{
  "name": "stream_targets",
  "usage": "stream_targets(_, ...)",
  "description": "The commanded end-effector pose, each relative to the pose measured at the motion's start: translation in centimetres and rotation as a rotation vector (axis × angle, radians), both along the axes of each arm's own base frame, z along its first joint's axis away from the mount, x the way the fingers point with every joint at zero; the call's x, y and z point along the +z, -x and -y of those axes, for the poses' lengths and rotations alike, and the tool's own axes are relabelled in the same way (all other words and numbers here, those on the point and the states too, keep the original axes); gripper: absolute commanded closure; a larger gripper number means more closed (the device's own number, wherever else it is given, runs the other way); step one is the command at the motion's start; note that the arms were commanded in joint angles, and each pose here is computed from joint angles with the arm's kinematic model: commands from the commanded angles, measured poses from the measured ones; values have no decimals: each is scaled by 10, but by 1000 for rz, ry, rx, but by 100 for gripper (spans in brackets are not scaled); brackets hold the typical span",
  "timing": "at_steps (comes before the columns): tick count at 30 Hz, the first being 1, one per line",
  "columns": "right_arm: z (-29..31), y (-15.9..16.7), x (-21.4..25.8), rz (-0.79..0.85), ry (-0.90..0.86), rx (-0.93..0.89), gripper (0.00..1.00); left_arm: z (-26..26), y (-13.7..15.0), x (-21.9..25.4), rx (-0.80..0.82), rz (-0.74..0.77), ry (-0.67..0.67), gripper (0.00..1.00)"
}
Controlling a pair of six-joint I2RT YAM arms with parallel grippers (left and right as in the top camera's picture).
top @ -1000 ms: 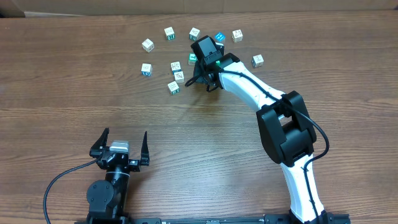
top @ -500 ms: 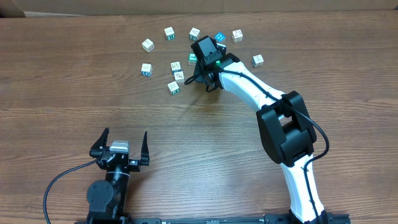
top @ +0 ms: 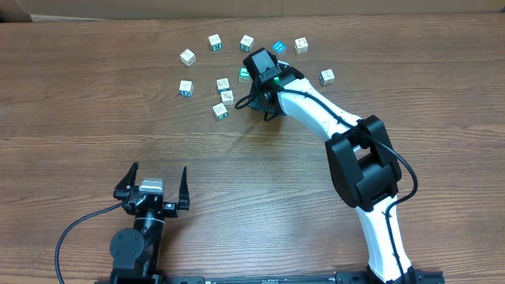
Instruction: Form a circle
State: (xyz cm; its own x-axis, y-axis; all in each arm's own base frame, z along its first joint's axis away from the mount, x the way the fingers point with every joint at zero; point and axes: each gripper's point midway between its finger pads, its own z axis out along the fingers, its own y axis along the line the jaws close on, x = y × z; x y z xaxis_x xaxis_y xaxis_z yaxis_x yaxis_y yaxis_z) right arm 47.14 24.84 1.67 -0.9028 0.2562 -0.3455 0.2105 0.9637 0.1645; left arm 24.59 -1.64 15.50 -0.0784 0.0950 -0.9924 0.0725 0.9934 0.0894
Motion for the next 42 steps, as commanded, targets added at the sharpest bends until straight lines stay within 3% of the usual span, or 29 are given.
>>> stream_targets(1,3,0,-2,1,27,23,65,-2,0,1,7,9,-22,0)
stream_targets(14,4,2,-3,-6,41,47,65,-2,0,1,7,9,-22,0)
stream_targets(30,1,-4,0,21,27,45,34,-2,0,1,7,9,-22,1)
stream_targets(36,2,-3,-1,16,29,45,37,-2,0,1,7,9,-22,0)
stream_targets(42,3,-1,-2,8,34,46,54,-2,0,1,7,9,-22,0)
